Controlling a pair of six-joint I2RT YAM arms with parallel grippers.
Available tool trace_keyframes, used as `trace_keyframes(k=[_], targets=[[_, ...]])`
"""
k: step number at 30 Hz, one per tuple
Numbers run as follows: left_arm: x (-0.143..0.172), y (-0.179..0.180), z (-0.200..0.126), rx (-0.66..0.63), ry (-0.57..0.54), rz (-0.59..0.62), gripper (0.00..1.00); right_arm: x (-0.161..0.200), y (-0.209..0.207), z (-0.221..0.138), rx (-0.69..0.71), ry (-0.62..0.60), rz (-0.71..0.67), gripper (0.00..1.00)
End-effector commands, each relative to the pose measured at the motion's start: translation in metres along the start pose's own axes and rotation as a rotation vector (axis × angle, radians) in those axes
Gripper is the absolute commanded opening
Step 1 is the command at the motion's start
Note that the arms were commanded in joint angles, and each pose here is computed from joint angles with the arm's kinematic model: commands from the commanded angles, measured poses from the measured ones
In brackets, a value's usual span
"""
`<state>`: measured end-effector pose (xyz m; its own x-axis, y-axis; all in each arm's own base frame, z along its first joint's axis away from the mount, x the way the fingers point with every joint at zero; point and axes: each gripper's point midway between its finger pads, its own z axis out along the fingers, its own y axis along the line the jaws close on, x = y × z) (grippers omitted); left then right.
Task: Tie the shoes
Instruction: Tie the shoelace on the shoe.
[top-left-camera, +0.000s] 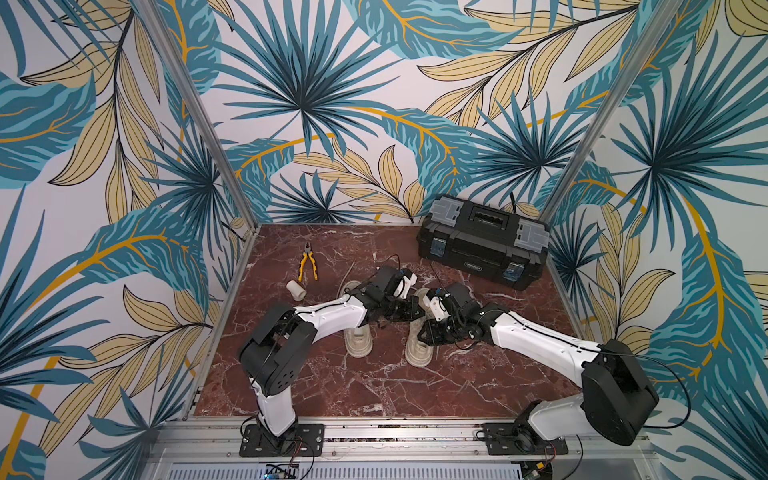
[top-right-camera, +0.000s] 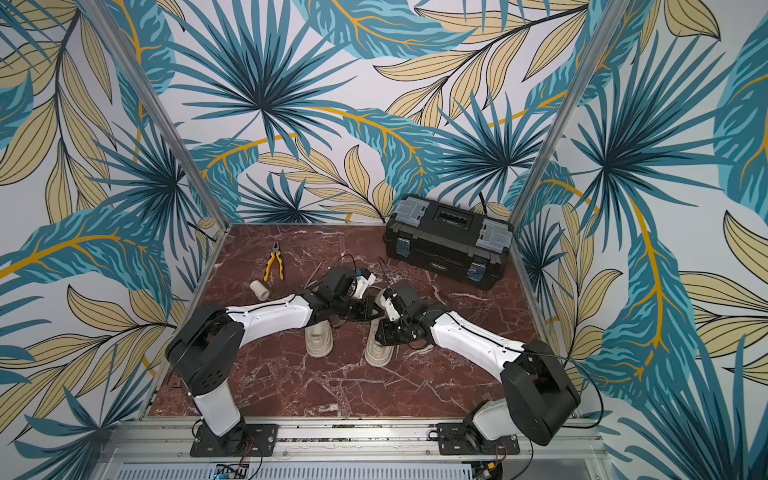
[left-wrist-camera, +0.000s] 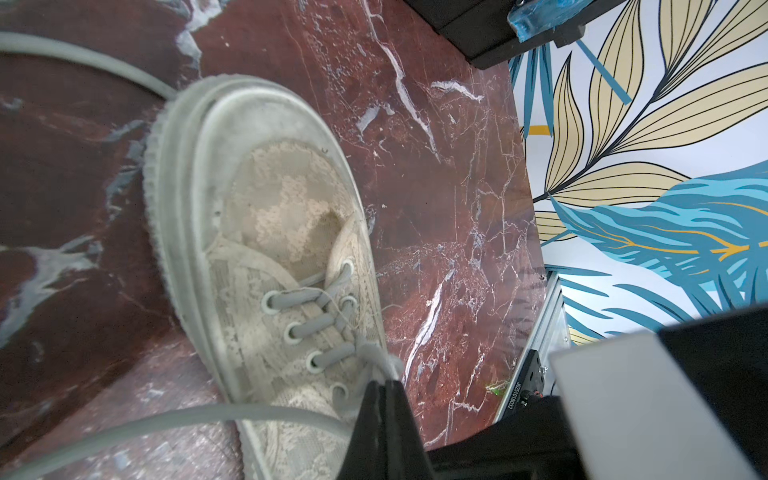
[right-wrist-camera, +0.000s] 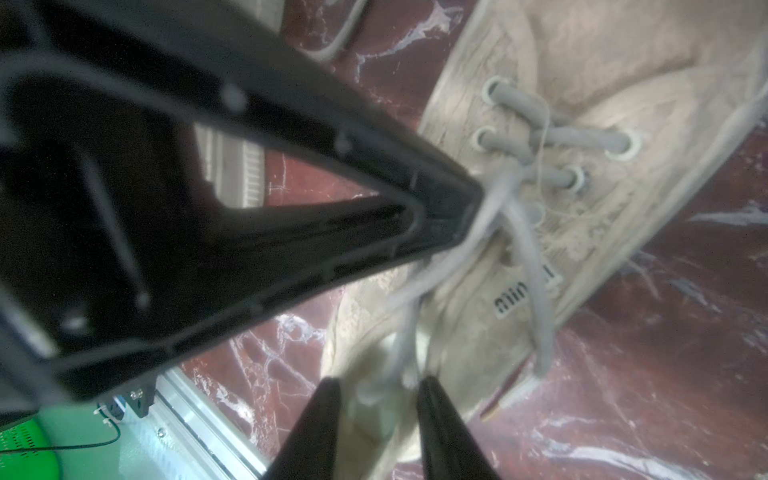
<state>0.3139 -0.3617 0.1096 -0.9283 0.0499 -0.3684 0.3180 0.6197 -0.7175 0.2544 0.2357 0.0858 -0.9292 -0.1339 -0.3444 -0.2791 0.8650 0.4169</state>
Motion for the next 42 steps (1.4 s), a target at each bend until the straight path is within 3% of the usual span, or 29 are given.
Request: trace_keyframes(k=[1,5,10,27,42], targets=[[-0.013,-0.008,-0.002,0.022,-0.036,0.021,0.00,-0.006,-0.003,0.004,0.031,-0.015,0.004,0.28],[-0.013,-0.008,-0.005,0.015,-0.045,0.020,0.00,-0.006,-0.006,0.006,0.048,-0.014,0.006,0.19],[-0.015,-0.005,-0.011,0.000,-0.060,0.021,0.00,-0.020,-0.009,-0.009,0.098,-0.085,-0.008,0.00],[-0.013,0.021,-0.032,-0.100,-0.098,0.007,0.00,-0.028,-0.051,-0.050,0.364,-0.120,-0.076,0.00],[-0.015,0.055,-0.048,-0.196,-0.144,-0.051,0.00,0.002,-0.113,-0.055,0.583,0.006,0.011,0.00]])
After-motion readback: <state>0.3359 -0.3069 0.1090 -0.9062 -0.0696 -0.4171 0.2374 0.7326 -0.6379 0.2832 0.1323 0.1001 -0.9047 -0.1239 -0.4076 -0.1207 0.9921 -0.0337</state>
